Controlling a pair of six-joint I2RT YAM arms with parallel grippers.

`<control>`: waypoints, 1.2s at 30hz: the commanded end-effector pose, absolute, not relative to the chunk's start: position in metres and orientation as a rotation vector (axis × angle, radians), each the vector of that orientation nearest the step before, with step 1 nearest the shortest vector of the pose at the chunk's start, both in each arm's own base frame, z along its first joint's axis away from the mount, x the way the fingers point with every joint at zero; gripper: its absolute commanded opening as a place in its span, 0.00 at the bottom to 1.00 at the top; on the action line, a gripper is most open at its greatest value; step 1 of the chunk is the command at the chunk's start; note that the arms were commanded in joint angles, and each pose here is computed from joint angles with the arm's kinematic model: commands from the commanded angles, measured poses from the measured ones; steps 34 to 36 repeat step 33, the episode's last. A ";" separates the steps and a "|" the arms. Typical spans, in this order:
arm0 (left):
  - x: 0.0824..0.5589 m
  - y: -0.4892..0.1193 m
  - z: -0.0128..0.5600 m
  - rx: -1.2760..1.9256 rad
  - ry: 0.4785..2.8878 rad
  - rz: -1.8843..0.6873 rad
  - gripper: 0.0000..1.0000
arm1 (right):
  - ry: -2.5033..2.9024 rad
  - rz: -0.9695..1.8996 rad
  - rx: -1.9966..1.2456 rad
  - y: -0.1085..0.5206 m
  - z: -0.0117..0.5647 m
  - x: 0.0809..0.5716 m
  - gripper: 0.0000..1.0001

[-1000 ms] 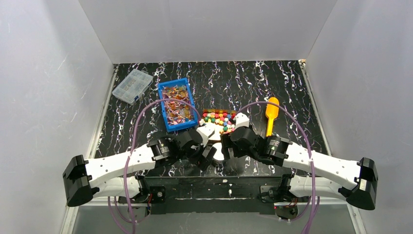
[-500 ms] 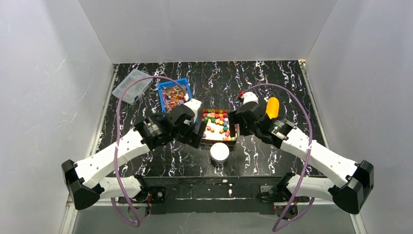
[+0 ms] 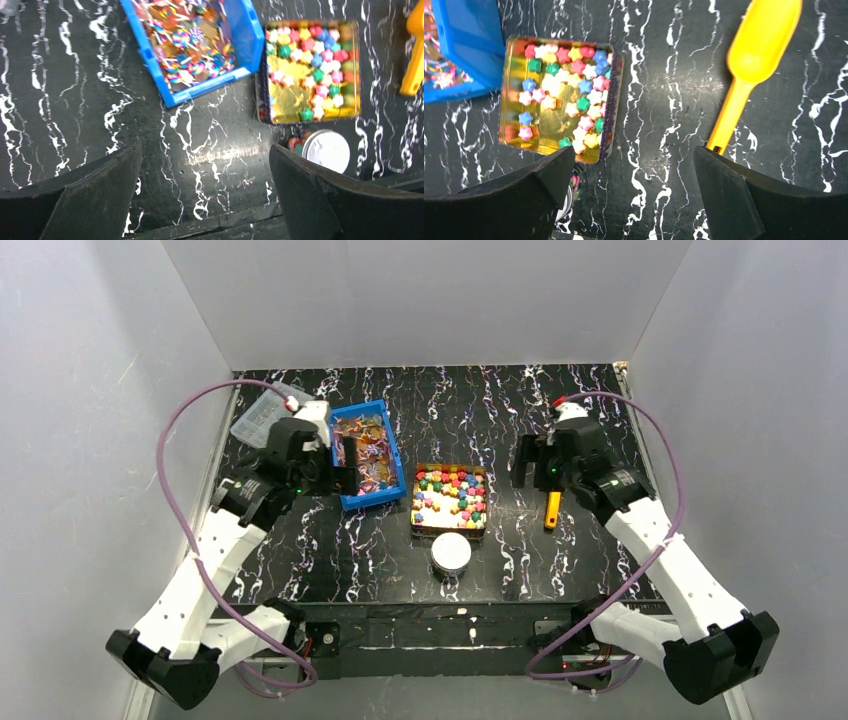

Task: Pack the candies
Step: Reset both arms

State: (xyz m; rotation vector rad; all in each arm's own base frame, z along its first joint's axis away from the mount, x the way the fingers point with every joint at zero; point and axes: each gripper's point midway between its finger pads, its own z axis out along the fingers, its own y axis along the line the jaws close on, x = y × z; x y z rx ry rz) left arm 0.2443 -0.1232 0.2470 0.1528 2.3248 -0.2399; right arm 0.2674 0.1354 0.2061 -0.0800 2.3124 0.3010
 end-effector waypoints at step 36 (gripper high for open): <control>0.184 -0.098 0.205 0.107 2.110 -0.477 0.98 | 2.015 0.454 -0.057 0.095 0.225 0.215 0.98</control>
